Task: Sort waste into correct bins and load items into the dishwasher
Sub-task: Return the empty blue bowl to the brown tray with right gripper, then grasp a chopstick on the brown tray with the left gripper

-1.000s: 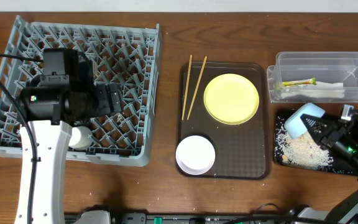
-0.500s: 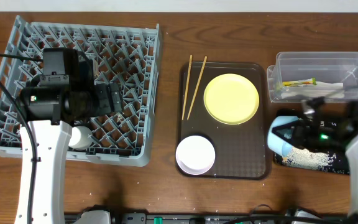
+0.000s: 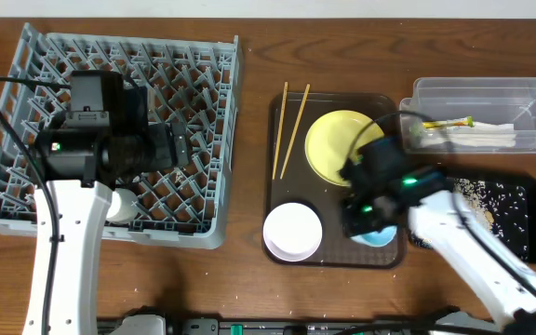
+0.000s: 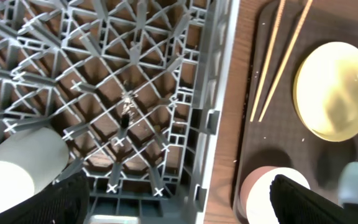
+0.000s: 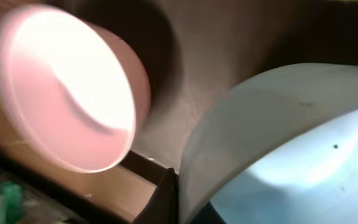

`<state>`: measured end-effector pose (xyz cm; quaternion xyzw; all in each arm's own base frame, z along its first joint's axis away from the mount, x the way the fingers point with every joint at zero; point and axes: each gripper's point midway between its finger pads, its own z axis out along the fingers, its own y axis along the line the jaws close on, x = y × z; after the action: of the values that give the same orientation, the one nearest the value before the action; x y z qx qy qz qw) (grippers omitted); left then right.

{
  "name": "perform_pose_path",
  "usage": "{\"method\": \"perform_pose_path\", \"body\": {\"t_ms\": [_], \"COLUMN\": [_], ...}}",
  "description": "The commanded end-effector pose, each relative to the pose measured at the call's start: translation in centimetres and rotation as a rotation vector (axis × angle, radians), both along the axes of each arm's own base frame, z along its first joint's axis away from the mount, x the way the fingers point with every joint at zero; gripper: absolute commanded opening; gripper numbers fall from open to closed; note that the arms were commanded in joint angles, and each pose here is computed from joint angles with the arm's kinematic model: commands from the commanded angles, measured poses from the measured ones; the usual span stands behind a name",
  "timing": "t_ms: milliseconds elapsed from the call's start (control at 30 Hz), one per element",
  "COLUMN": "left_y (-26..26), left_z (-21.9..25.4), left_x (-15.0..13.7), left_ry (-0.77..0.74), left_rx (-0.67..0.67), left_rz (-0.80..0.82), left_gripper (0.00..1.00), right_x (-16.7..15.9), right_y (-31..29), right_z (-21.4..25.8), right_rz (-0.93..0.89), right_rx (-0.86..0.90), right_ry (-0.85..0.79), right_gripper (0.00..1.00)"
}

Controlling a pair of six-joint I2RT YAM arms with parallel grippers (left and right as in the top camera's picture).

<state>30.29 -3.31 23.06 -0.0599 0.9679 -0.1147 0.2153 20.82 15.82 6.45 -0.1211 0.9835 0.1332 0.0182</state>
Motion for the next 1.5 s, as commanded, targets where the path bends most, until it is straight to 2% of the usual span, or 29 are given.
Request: {"method": "perform_pose_path", "body": {"t_ms": [0, 33, 100, 167, 367, 533, 667, 767, 933, 1067, 1200, 1467], "left_y": [-0.4, -0.5, -0.7, -1.2, -5.3, -9.8, -13.8, -17.0, -21.4, -22.2, -22.4, -22.6], "left_z": [0.7, 0.8, 0.8, 0.9, 1.6, 1.0, -2.5, -5.8, -11.0, -15.0, -18.0, -20.9], "left_x": [0.3, 0.4, 0.5, 0.6, 1.3, 2.7, 4.6, 5.7, 7.4, 9.5, 10.7, 11.5], "left_ry": [-0.028, -0.032, -0.038, -0.047, -0.101, -0.143, -0.114, -0.078, -0.079, -0.107, -0.110, -0.095], "left_rx": [-0.001, -0.001, -0.001, -0.002, -0.051, -0.038, 0.019, 0.032, 0.079, 0.218, 0.273, 0.278], "left_rz": [-0.025, -0.026, -0.034, -0.050, -0.174, -0.297, -0.380, -0.451, -0.555, -0.532, -0.516, -0.513], "left_gripper": [0.94, 0.94, 0.94, 0.94, 0.94, 0.93, 0.91, 0.87, 0.76, 0.68, 0.52, 0.43], "right_x": [0.2, 0.0, 0.1, 0.8, 5.3, 9.0, 10.9, 11.2, 10.9, 10.2, 9.9, 9.8], "right_y": [-1.9, -1.6, -1.2, -0.9, -1.3, -4.5, -7.5, -9.2, -10.1, -10.1, -10.1, -10.0], "right_z": [-2.1, -2.3, -2.2, -1.3, 4.4, 8.9, 10.7, 10.9, 10.8, 10.5, 10.3, 10.3], "right_rz": [-0.100, -0.097, -0.103, -0.110, -0.221, -0.394, -0.507, -0.564, -0.569, -0.550, -0.552, -0.549], "right_rx": [-0.217, -0.221, -0.215, -0.192, -0.085, 0.028, 0.132, 0.173, 0.188, 0.175, 0.170, 0.169], "right_ry": [-0.025, -0.019, -0.024, -0.054, -0.209, -0.289, -0.288, -0.271, -0.252, -0.232, -0.215, -0.211], "right_gripper": [0.01, 0.11, 0.36, 0.43, 0.53, 0.54, 0.54, 0.54, 0.55, 0.55, 0.56, 0.56]}}
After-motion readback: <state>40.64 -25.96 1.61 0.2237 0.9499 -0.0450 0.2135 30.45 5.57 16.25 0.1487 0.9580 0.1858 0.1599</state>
